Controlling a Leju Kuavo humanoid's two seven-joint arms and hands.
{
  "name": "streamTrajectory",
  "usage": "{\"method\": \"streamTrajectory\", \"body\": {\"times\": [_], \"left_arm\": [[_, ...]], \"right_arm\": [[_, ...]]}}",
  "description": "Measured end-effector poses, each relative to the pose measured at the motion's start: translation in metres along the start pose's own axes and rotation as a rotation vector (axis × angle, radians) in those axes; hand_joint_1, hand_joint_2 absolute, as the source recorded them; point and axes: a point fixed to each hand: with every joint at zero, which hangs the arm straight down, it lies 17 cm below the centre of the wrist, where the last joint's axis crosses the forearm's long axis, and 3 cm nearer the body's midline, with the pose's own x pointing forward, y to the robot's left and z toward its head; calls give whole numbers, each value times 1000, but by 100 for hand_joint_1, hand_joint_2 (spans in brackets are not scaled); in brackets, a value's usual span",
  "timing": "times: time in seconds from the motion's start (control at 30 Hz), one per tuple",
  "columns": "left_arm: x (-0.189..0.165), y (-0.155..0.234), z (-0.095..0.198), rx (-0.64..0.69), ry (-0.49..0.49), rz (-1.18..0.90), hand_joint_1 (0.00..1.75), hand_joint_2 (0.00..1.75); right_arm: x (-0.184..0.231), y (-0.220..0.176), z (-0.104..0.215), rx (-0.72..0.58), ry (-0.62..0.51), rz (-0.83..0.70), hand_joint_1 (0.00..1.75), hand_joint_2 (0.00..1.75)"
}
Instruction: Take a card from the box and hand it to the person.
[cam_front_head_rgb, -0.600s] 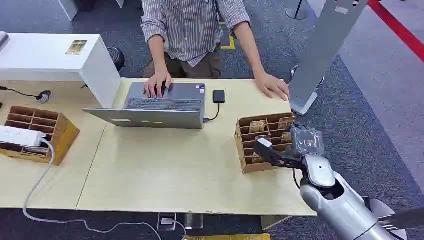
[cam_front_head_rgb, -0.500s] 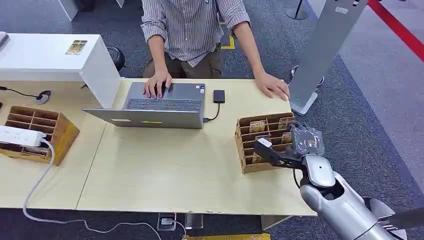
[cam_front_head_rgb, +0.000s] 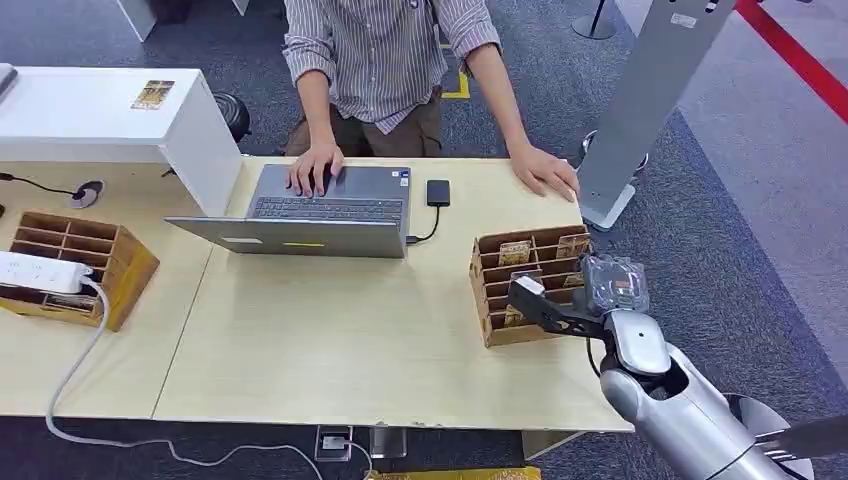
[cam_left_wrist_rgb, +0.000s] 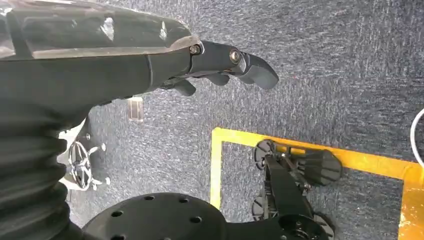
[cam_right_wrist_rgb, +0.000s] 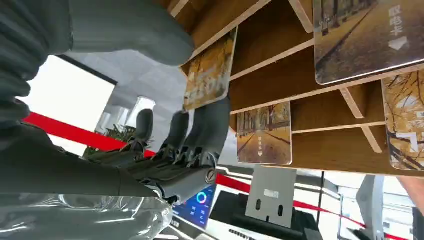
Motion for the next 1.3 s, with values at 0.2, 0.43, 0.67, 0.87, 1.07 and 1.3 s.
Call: {"method": "streamTrajectory", "body": {"times": [0.2,0.43,0.67,0.87,1.07,1.3], "left_arm": [[0,0,0,0,0,1,0,175],[0,0,0,0,0,6,0,175],[6,-13,3,-75,-33,3,0,0],[20,-18,4,-125,-112,1,0,0],[24,-13,3,-118,-134,0,0,0],[23,-10,3,-112,-133,-7,0,0]], "right_arm": [[-1,1,0,1,2,1,105,175],[-1,1,0,2,3,1,152,175],[-1,-1,-1,-3,2,-6,175,175],[-2,-1,-1,-2,4,-11,175,175],[-2,-1,-1,-3,1,-10,175,175],[1,-7,-2,-9,-8,-22,175,175]]}}
